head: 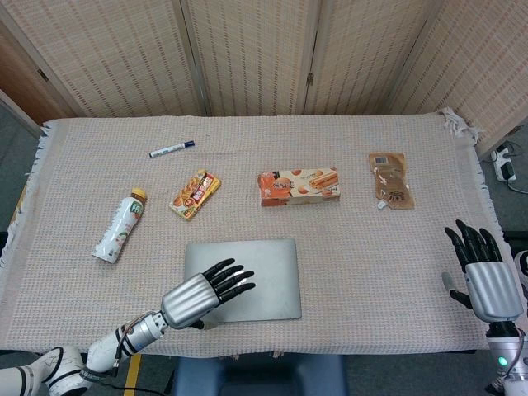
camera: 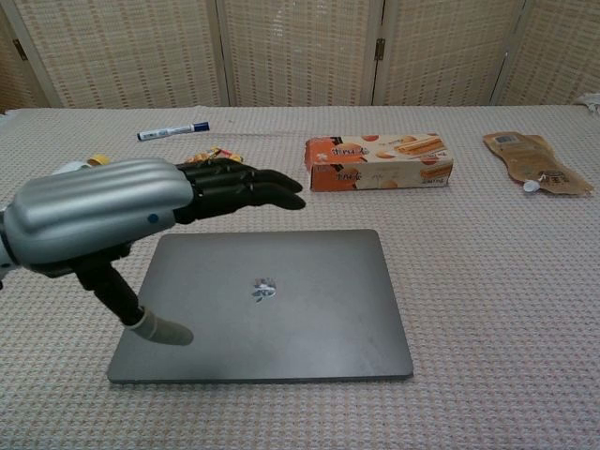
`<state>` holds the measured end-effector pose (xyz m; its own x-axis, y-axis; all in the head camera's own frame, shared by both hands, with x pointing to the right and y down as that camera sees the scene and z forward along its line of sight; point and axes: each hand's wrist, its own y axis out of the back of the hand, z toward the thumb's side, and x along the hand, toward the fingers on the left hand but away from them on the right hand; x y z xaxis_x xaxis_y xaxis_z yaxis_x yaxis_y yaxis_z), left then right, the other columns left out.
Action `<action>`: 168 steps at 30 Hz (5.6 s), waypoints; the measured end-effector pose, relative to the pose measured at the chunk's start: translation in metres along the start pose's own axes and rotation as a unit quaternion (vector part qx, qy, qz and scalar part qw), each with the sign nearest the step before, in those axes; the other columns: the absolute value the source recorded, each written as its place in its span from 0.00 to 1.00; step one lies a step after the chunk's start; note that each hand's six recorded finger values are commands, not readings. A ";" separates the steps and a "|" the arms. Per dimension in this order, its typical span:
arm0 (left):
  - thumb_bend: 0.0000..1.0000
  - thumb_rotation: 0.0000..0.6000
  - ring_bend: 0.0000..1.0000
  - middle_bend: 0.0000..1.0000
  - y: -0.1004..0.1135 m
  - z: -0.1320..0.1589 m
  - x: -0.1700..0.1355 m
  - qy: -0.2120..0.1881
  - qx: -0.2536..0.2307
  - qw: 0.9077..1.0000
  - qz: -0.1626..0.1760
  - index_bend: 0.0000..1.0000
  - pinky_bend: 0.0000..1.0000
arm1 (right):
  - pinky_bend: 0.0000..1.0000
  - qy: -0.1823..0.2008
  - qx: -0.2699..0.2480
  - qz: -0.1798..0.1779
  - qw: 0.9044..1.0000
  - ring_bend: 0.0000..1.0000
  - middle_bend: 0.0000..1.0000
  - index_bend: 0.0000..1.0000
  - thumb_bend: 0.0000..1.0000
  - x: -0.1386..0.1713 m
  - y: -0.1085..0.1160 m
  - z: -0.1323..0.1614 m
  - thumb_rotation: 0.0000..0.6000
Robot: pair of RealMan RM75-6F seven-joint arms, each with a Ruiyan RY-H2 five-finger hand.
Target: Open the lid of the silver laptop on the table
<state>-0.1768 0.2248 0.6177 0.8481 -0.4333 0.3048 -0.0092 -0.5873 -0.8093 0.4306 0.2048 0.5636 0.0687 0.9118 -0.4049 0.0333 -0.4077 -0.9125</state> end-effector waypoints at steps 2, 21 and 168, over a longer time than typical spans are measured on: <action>0.02 1.00 0.00 0.07 -0.007 0.005 0.009 -0.007 0.006 1.000 -0.008 0.05 0.00 | 0.00 -0.001 -0.001 0.001 1.000 0.07 0.00 0.00 0.43 0.000 -0.001 -0.001 1.00; 0.05 1.00 0.00 0.07 -0.055 0.018 0.054 0.025 0.014 0.998 -0.047 0.05 0.00 | 0.00 0.000 -0.005 0.008 1.000 0.07 0.00 0.00 0.43 -0.004 -0.006 -0.004 1.00; 0.36 1.00 0.00 0.00 0.080 -0.194 0.077 0.346 0.059 0.930 0.109 0.00 0.00 | 0.00 0.359 0.077 0.294 0.882 0.04 0.04 0.00 1.00 -0.090 -0.163 0.264 1.00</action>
<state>-0.2151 0.0115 0.6738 0.2885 -0.8933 0.3446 -0.0481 -0.3730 -0.9266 0.1559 0.2024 0.7332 0.6455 0.2552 -0.7198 -0.3505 -0.7384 -0.5761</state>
